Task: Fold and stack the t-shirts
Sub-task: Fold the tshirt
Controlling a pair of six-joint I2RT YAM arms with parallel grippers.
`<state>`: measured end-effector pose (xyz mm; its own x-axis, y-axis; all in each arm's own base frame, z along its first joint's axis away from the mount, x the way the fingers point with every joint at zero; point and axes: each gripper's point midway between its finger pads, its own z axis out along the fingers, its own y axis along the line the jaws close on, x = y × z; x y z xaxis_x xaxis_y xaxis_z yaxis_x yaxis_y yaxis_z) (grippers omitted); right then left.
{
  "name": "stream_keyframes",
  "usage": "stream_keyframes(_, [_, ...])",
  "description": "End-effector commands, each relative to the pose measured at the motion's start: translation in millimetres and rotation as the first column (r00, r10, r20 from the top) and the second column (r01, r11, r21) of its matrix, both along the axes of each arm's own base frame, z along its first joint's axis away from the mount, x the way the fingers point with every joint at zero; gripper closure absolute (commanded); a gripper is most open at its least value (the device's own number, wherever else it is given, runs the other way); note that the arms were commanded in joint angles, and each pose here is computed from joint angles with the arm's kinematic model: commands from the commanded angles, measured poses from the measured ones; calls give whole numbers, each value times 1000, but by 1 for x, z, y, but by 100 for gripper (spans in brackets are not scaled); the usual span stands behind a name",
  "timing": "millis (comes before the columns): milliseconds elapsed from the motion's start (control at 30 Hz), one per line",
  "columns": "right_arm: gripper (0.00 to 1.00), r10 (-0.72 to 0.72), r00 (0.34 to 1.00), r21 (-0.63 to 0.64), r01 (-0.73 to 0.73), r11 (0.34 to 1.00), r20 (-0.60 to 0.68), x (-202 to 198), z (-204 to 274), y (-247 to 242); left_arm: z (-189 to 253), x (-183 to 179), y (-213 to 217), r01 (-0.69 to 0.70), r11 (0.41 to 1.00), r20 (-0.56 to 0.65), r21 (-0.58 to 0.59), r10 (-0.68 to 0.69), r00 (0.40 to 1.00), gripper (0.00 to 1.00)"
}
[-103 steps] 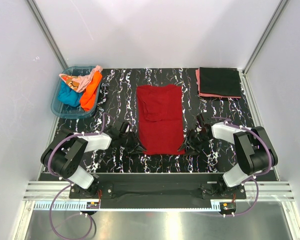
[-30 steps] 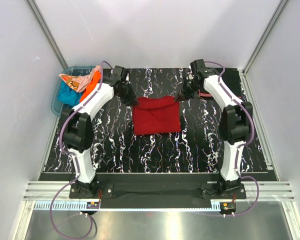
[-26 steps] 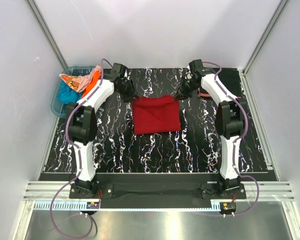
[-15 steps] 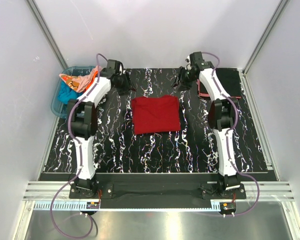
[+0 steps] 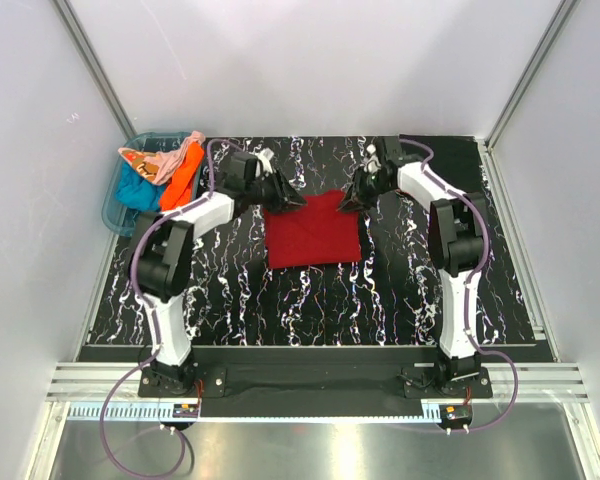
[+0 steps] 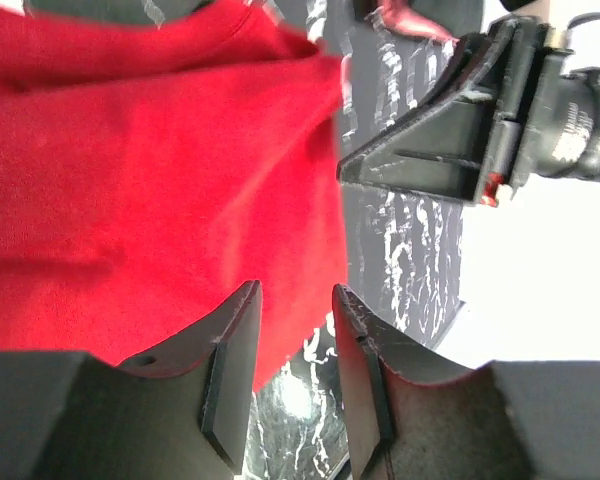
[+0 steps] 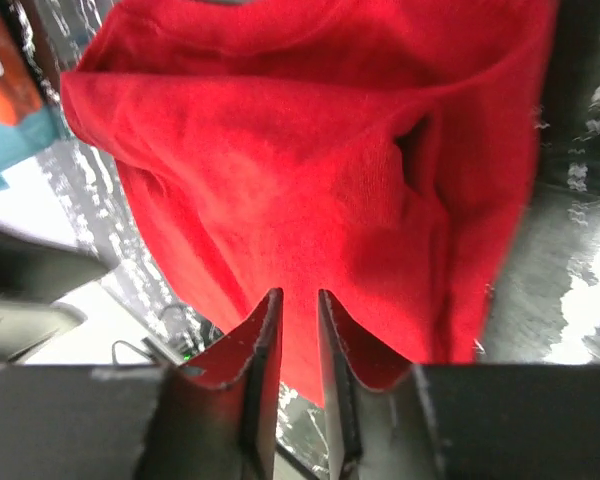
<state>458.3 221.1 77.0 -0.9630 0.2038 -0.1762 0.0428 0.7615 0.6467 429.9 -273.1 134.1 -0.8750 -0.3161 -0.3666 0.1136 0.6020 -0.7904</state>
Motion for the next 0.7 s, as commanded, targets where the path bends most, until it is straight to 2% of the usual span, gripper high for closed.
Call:
stream_keyframes(0, [74, -9, 993, 176, -12, 984, 116, 20, 26, 26, 7, 28, -11, 3, 992, 87, -124, 8, 996, 61])
stream_keyframes(33, [77, -20, 987, 206, -13, 978, 159, 31, 29, 30, 4, 33, -11, -8, 992, 89, -126, 19, 996, 61])
stream_keyframes(100, [85, -49, 991, 254, 15, 967, 125, 39, 17, 36, 2, 46, -11, -24, 990, 102, -137, 38, 994, 61])
stream_keyframes(133, [87, -59, 989, 272, 20, 962, 136, 50, 9, 40, -14, 50, -10, -29, 989, 67, -148, 39, 997, 62])
stream_keyframes(167, [89, -72, 989, 287, 32, 957, 130, 56, 5, 40, -8, 58, -12, -24, 986, 96, -166, 41, 995, 62])
stream_keyframes(333, [90, -159, 983, 348, 120, 930, 88, 89, -22, 34, -36, 85, 5, -80, 980, 66, -185, 93, 993, 63])
stream_keyframes(633, [89, -233, 972, 382, 221, 897, -13, 111, -63, 10, -64, 120, 38, -157, 969, 17, -191, 163, 986, 64])
stream_keyframes(667, [89, -240, 971, 395, 217, 893, 9, 116, -59, 7, -67, 120, 40, -162, 968, 8, -192, 166, 986, 64])
